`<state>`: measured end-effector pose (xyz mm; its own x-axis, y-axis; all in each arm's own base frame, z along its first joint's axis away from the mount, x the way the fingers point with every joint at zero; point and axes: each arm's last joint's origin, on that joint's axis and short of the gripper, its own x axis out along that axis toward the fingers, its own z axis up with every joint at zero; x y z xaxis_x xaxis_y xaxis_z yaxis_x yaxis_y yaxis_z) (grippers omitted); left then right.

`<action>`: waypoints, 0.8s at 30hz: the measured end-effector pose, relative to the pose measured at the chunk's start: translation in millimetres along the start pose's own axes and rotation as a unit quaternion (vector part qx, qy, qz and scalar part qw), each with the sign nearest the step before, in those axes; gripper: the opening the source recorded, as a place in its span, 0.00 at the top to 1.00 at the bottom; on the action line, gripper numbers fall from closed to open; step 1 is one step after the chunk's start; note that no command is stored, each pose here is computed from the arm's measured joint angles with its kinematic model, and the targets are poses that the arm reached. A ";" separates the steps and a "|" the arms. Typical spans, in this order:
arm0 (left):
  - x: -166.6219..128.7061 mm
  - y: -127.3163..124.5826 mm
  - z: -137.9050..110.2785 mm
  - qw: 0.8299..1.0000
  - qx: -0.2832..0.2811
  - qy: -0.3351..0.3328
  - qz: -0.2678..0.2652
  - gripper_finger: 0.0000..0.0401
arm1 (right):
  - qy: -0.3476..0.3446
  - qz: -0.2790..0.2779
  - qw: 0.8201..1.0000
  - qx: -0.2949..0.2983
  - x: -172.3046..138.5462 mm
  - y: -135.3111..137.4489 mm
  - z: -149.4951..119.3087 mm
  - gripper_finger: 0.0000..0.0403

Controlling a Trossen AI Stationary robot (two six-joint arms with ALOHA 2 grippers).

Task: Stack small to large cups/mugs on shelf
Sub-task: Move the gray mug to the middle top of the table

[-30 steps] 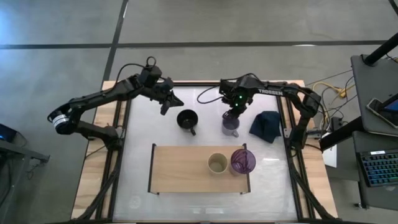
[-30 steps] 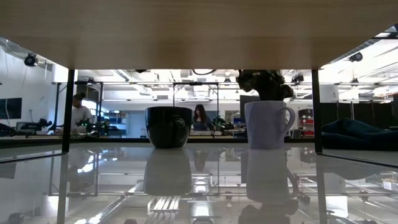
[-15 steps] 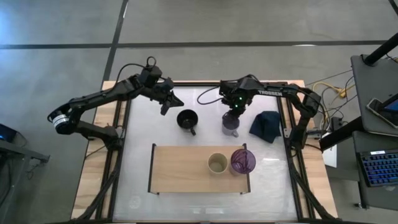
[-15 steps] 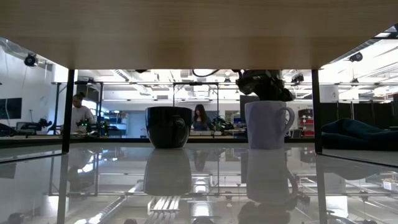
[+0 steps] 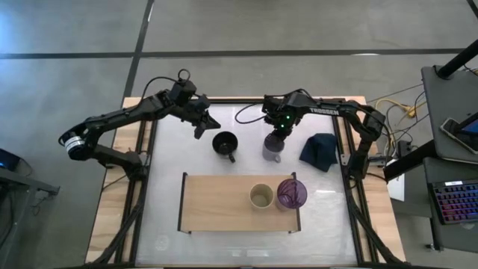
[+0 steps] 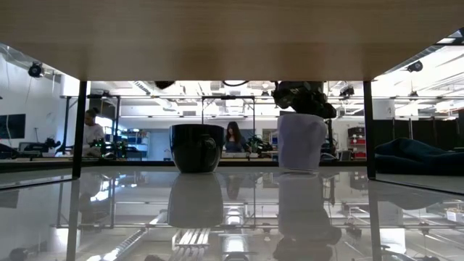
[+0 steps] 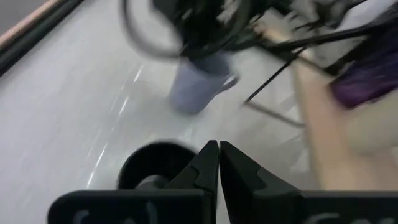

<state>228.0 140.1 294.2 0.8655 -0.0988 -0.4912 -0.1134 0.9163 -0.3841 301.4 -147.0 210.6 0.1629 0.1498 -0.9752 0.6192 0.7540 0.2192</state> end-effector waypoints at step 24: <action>6.7 10.4 -8.6 0.998 -0.005 0.042 0.054 1.00 | -0.111 0.029 0.993 0.012 -4.0 -1.2 22.9 0.96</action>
<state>228.5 145.6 280.2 0.8040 -0.0312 -0.5938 -0.2096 0.9197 -0.3320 317.6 -163.1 214.9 0.3622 0.0456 -0.9310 0.6214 0.7326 0.2777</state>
